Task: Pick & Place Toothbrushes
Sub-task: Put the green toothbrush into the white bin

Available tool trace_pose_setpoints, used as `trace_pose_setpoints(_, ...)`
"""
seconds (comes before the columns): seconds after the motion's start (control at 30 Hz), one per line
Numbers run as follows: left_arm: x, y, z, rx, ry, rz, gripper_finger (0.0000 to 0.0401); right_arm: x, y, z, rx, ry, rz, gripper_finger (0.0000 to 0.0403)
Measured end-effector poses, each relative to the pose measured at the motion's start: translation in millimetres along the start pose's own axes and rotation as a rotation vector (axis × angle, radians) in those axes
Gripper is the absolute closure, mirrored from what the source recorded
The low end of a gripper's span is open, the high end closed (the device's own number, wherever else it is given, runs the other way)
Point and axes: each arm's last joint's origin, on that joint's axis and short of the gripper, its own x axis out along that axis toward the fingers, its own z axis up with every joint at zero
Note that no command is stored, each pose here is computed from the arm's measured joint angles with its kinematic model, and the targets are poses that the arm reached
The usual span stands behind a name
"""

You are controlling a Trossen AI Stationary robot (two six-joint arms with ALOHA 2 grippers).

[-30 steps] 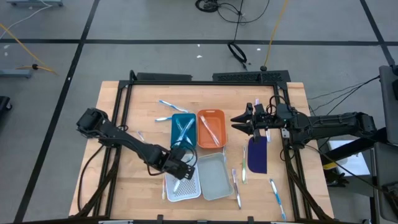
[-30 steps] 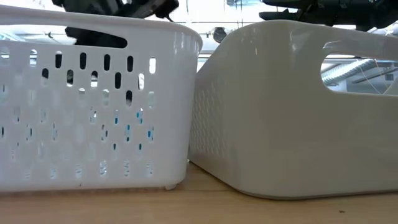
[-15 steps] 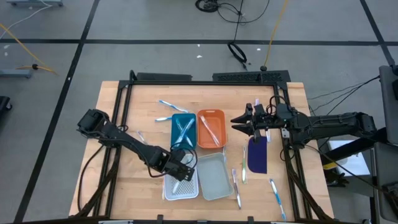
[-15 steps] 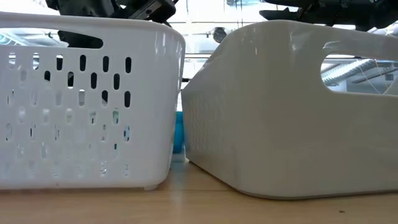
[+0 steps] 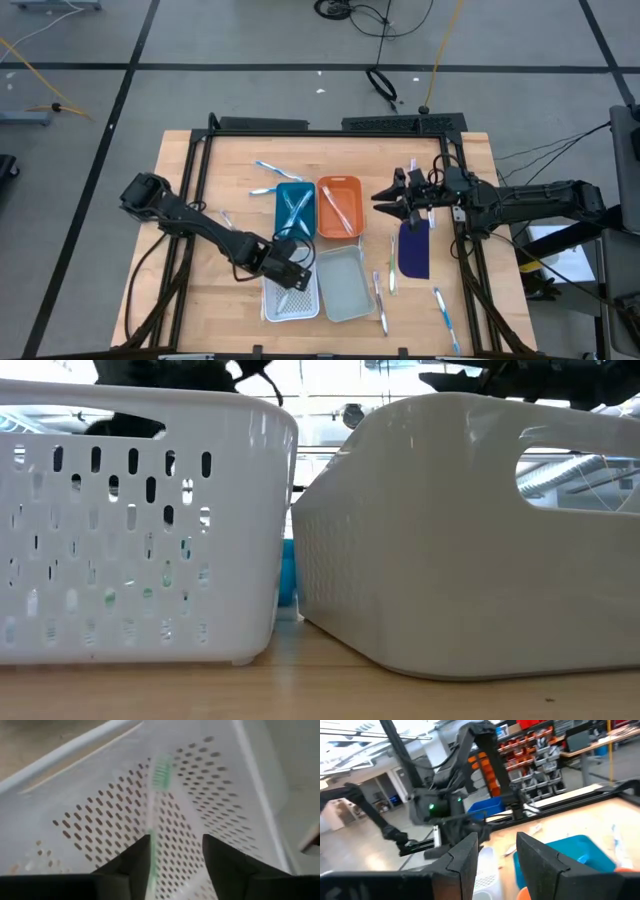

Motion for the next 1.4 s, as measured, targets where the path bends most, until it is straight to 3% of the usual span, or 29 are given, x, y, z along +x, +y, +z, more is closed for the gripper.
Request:
trace_pose_setpoints(0.17,-23,-4,4,-0.001,-0.053,-0.068,0.0196,0,1,-1,0.012,0.021,0.048,0.0275)
trace_pose_setpoints(0.6,-72,-5,-2,-0.076,-0.195,-0.202,0.0194,0,3,-1,0.012,0.042,0.097,0.0275)
trace_pose_setpoints(0.93,-86,2,-26,-0.181,-0.161,-0.21,0.0194,0,3,-1,0.012,0.042,0.098,0.0275)
trace_pose_setpoints(1.23,-94,18,-52,-0.078,-0.401,-0.158,0.0194,0,3,-2,0.039,0.046,0.103,0.0275)
trace_pose_setpoints(1.4,-104,28,-60,0.016,-0.529,-0.136,0.0194,0,5,-2,0.027,0.073,0.172,0.0275)
